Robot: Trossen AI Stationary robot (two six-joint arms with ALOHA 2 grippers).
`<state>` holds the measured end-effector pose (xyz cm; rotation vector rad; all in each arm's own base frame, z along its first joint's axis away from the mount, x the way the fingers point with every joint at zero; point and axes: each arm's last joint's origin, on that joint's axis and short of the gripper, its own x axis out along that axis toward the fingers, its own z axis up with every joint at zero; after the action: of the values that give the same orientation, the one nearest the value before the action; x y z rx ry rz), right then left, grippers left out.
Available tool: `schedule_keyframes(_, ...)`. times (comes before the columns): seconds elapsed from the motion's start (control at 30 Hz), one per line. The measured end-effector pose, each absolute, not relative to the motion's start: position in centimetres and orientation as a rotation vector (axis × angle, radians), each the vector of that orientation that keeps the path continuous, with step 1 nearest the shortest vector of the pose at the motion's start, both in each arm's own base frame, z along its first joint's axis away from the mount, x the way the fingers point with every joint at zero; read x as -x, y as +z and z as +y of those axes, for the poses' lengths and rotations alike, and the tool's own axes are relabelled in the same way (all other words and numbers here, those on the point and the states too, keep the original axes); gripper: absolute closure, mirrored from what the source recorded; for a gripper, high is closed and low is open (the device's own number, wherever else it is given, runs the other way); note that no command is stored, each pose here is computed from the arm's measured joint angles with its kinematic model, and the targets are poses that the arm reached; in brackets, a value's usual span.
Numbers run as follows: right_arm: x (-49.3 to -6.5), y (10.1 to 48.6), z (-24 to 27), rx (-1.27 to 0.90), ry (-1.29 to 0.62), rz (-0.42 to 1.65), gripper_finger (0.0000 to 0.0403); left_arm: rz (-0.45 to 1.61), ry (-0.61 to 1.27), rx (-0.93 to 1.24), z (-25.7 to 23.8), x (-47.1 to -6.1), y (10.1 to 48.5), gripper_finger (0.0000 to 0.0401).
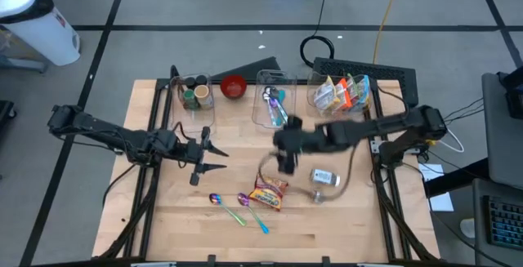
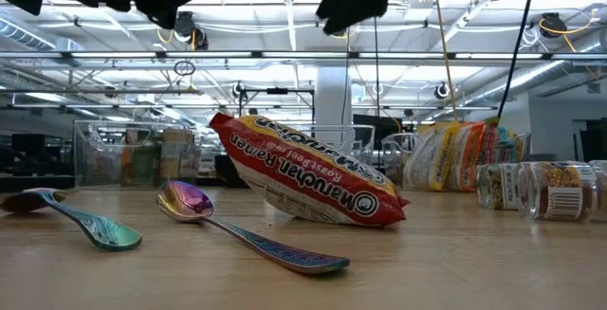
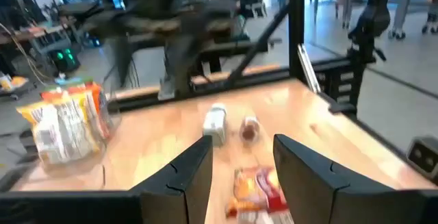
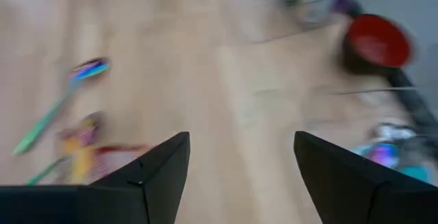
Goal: Pick & Place Food Item
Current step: Put the red noodle pack into the right transparent bin
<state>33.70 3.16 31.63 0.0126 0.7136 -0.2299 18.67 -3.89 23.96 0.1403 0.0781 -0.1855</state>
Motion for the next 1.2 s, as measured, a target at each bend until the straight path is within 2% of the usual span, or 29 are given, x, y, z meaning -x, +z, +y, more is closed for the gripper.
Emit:
schedule_keyframes(0.2,-33.6,29.7,9.7,0.114,-0.176,0.741,0.0159,0.150,-0.155,-0.096,-3.8,-18.6,23.3,0.0238)
schedule_keyframes(0.33,-34.2,27.1,11.5,0.206,-0.176,0.812,0.0160,0.187,-0.153,-0.068,-3.8,-18.5,23.0,0.0238)
schedule_keyframes(0.43,-35.1,25.9,11.8,0.200,-0.158,0.824,0.0159,0.189,-0.154,-0.057,-3.8,-18.5,23.0,0.0238)
schedule_keyframes(0.57,-37.0,24.4,11.8,0.175,-0.040,0.806,0.0161,0.215,-0.157,-0.017,-3.8,-18.5,22.8,0.0238)
schedule_keyframes(0.7,-38.0,24.1,11.1,0.177,0.023,0.774,0.0163,0.290,-0.154,0.046,-3.7,-18.5,22.0,0.0238)
schedule_keyframes(0.93,-38.3,24.0,10.1,0.202,0.013,0.783,0.0163,0.421,-0.255,0.206,-4.0,-20.0,19.9,0.0238)
schedule_keyframes(1.2,-38.1,23.8,10.0,0.212,0.012,0.819,0.0163,0.524,-0.236,0.407,-4.6,-22.9,16.3,0.0238)
